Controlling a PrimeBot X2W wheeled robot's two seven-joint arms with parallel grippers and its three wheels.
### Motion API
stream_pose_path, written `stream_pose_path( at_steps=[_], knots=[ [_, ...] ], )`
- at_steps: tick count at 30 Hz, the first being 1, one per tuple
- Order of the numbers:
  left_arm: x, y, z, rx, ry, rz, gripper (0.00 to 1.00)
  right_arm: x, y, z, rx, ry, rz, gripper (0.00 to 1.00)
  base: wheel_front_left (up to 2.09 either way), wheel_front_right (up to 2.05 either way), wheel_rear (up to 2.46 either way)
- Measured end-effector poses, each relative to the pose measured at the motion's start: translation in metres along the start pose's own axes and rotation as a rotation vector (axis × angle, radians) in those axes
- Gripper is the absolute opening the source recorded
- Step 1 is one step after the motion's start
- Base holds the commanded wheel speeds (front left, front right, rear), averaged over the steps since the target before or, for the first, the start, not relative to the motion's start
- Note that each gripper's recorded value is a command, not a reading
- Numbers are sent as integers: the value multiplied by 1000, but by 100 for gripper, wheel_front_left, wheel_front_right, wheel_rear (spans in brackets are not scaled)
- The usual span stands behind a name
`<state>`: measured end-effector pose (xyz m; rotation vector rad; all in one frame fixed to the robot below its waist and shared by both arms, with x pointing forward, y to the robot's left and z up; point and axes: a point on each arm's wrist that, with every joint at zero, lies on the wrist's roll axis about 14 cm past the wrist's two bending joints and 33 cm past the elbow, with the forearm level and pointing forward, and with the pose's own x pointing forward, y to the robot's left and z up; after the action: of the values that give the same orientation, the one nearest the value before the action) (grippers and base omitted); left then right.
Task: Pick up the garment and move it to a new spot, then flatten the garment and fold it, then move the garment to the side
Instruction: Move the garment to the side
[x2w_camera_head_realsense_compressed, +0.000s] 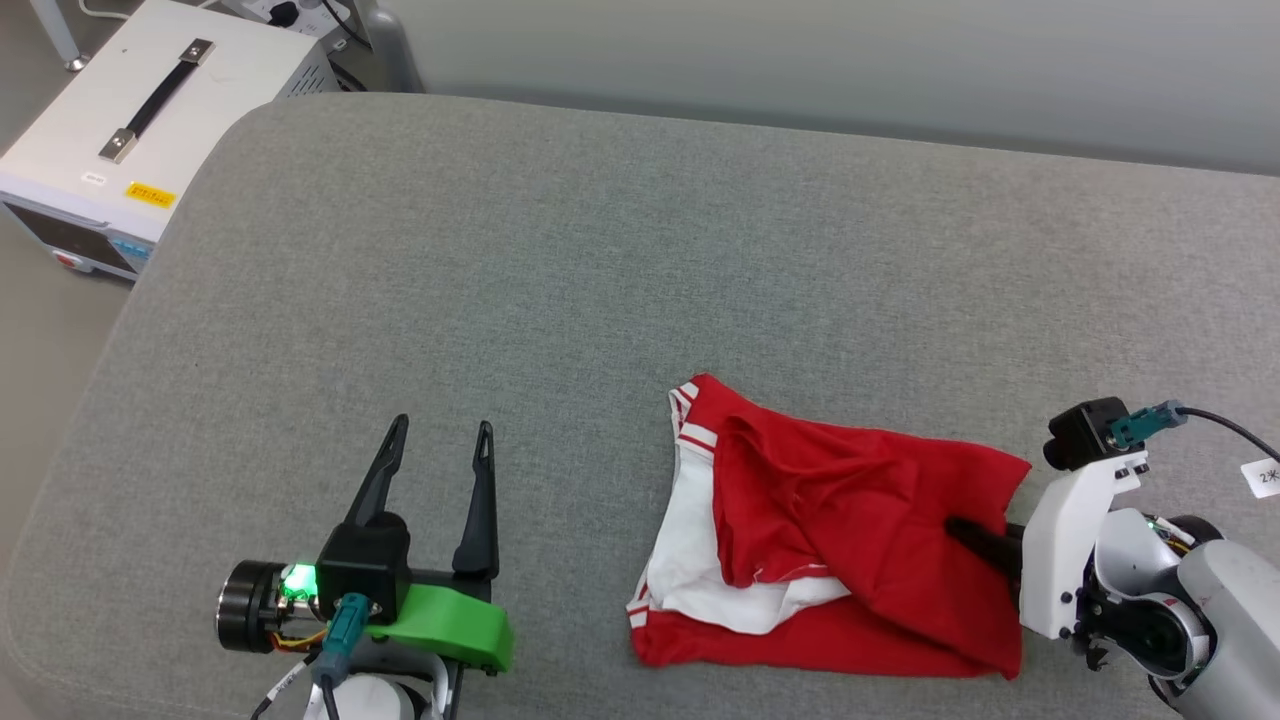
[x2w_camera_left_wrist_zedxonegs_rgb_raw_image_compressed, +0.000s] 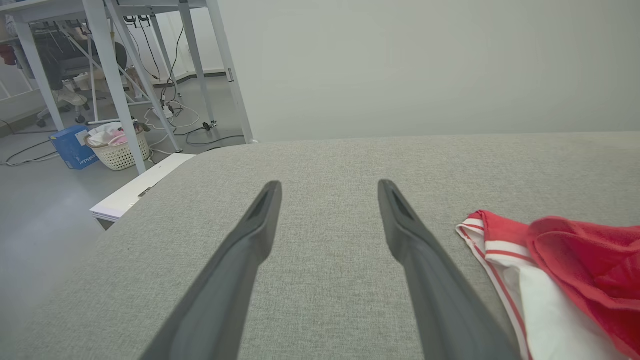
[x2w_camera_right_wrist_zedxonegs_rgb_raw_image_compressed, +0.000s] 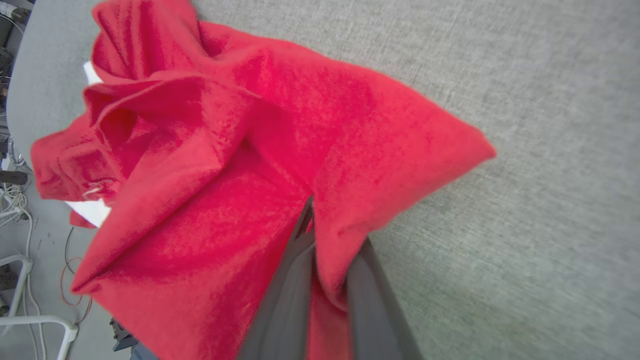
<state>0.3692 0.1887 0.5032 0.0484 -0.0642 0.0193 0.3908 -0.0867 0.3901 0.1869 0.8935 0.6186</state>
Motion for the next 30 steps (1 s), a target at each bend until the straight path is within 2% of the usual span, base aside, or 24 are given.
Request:
stream_pose_path(
  at_steps=[3,7,11,12,18,25,30],
  knots=[
    [-1,-3,3,-4,-11,-8,100,-11,2,18,-58,-66,-4,0,0,0,0],
    [-2,-8,4,-10,-14,-21,100,-33,-4,42,-200,-140,-48,0,0,0,0],
    [0,-16,5,-18,-20,-43,100,-56,-6,53,-272,-184,-75,0,0,0,0],
    [4,-25,7,-25,-27,-65,100,-75,-8,59,-308,-202,-97,0,0,0,0],
    [15,-49,6,-43,-31,-131,100,-118,-29,69,-322,-253,-194,0,0,0,0],
    [34,-82,6,-63,-41,-224,100,-163,-70,64,-263,-267,-341,0,0,0,0],
    [53,-97,3,-70,-50,-265,100,-179,-104,61,-220,-242,-440,0,0,0,0]
  ],
)
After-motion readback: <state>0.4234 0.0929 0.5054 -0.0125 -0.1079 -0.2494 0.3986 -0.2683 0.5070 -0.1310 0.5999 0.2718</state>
